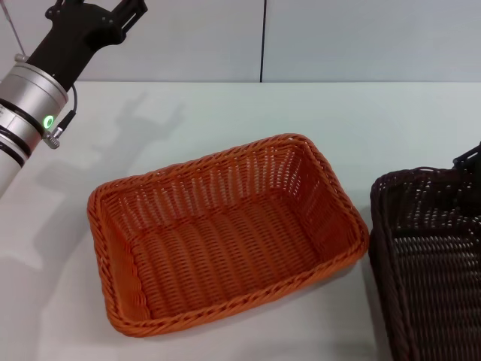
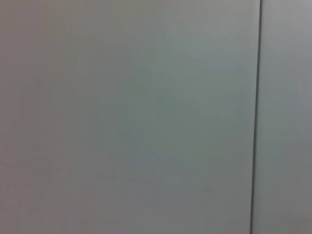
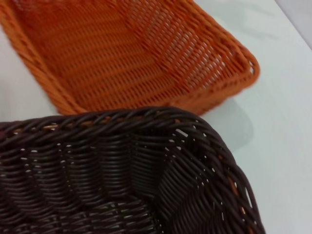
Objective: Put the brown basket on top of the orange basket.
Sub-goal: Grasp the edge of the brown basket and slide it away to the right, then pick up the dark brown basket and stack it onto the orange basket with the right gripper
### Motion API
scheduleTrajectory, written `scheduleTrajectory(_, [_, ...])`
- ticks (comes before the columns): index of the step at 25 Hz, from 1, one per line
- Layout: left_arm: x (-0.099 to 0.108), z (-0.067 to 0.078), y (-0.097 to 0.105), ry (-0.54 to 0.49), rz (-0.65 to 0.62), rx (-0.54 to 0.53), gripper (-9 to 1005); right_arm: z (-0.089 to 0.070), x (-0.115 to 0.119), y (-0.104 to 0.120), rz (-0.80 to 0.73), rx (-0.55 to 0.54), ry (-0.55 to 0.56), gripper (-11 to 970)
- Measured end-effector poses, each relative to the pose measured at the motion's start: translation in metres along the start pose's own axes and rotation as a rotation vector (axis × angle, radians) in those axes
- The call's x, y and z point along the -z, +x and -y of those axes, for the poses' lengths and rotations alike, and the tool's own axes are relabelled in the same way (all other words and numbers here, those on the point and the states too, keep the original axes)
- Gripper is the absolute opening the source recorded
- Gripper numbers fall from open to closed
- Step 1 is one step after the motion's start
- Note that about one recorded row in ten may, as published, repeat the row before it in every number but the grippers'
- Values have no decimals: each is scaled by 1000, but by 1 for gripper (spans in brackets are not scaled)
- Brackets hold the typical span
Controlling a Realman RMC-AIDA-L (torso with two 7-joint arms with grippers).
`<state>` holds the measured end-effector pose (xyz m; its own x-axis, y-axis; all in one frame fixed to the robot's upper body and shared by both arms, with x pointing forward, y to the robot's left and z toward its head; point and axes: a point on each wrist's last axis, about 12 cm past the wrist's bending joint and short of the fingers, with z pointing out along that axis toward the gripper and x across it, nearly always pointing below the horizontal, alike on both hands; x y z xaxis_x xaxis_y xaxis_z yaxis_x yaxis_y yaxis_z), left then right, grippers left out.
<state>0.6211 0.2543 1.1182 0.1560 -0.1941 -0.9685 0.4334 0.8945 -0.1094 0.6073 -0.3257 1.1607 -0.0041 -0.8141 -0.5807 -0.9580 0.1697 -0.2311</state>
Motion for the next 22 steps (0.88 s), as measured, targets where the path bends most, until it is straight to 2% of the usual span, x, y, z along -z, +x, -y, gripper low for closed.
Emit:
scheduleTrajectory(9, [1,-4,-1,-18,4,-8,859,0,39,-11,53,52,13,289])
scheduleTrajectory(13, [0,-9,-4,-38,14,-6,859,2,49,-14,72,61,16,253])
scheduleTrajectory(22, [2,-15,-6,-68,20,-2,859,0,77,-27,222,121,33,202])
